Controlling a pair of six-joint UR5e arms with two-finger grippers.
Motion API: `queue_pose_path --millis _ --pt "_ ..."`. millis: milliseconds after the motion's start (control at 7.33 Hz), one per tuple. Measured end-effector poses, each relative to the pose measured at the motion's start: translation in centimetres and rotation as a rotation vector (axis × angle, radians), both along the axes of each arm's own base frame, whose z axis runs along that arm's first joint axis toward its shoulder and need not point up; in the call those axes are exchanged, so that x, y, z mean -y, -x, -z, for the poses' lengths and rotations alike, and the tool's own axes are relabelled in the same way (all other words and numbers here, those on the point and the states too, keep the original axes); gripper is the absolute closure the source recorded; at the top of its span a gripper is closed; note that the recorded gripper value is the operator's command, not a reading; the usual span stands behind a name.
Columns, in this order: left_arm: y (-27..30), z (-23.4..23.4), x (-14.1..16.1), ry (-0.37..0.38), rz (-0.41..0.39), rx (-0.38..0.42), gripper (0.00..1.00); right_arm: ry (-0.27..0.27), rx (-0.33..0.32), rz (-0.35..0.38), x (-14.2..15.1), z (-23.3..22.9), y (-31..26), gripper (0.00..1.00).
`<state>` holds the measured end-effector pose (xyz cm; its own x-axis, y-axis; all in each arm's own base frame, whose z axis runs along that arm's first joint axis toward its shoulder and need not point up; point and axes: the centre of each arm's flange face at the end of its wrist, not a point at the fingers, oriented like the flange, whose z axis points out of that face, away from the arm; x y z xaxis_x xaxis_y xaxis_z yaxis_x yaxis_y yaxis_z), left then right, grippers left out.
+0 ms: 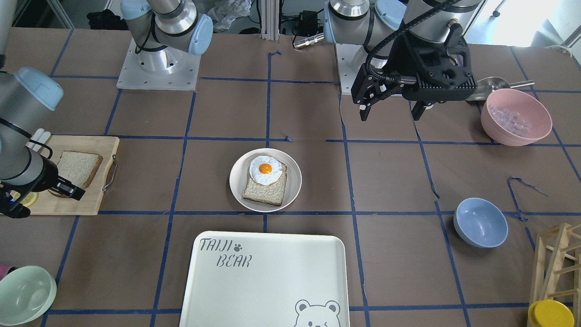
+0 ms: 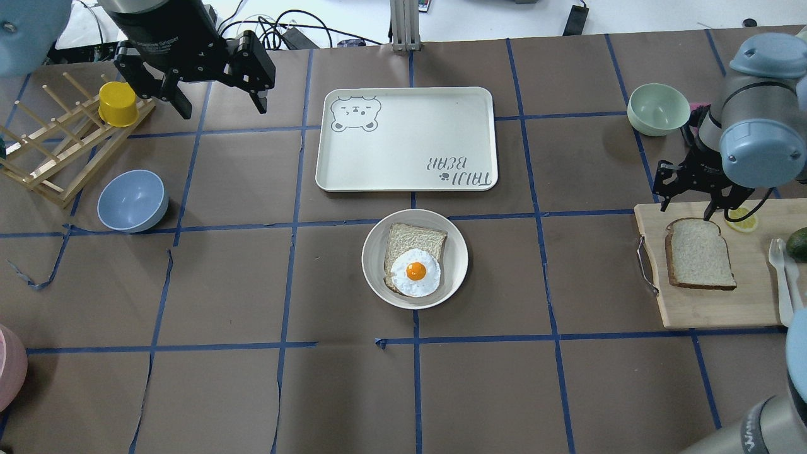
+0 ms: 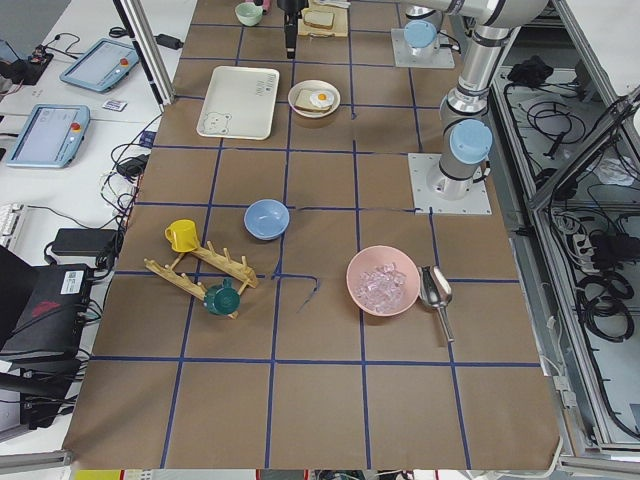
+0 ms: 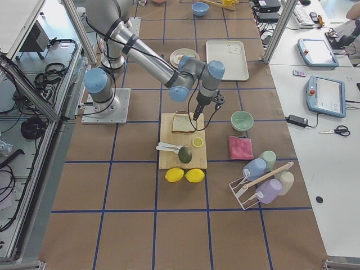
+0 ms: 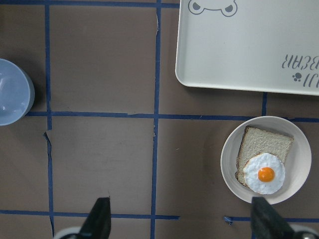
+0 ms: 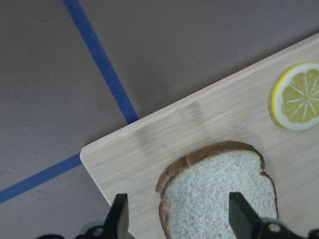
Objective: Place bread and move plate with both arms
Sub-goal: 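Lower the right gripper and pinch the bread slice's crust edge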
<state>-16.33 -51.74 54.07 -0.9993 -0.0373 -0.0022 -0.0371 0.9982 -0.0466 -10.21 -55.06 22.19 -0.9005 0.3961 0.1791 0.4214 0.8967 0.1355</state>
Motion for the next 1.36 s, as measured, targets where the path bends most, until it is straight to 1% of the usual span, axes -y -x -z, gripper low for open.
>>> queue_pose_path --millis 545,682,818,955,1091,1364 --pt "0.0 -0.1 0.0 0.001 0.000 0.000 0.00 -0.029 -0.031 0.007 -0.4 2.6 0.3 0.34" --pt "0.0 -0.1 0.0 0.001 0.000 0.000 0.00 -0.033 -0.031 0.008 -0.4 2.8 0.3 0.39" --pt "0.0 -0.1 0.0 0.001 0.000 0.000 0.00 -0.035 -0.031 0.008 -0.4 3.0 0.3 0.53" --pt "0.0 -0.1 0.0 0.002 0.000 0.000 0.00 -0.037 -0.031 0.008 -0.4 3.1 0.3 0.86" --pt "0.0 -0.1 -0.1 0.002 0.000 0.000 0.00 -0.041 -0.029 0.009 -0.5 3.2 0.3 1.00" --pt "0.0 -0.1 0.0 0.002 0.000 0.000 0.00 -0.050 -0.021 0.010 -0.6 3.3 0.4 1.00"
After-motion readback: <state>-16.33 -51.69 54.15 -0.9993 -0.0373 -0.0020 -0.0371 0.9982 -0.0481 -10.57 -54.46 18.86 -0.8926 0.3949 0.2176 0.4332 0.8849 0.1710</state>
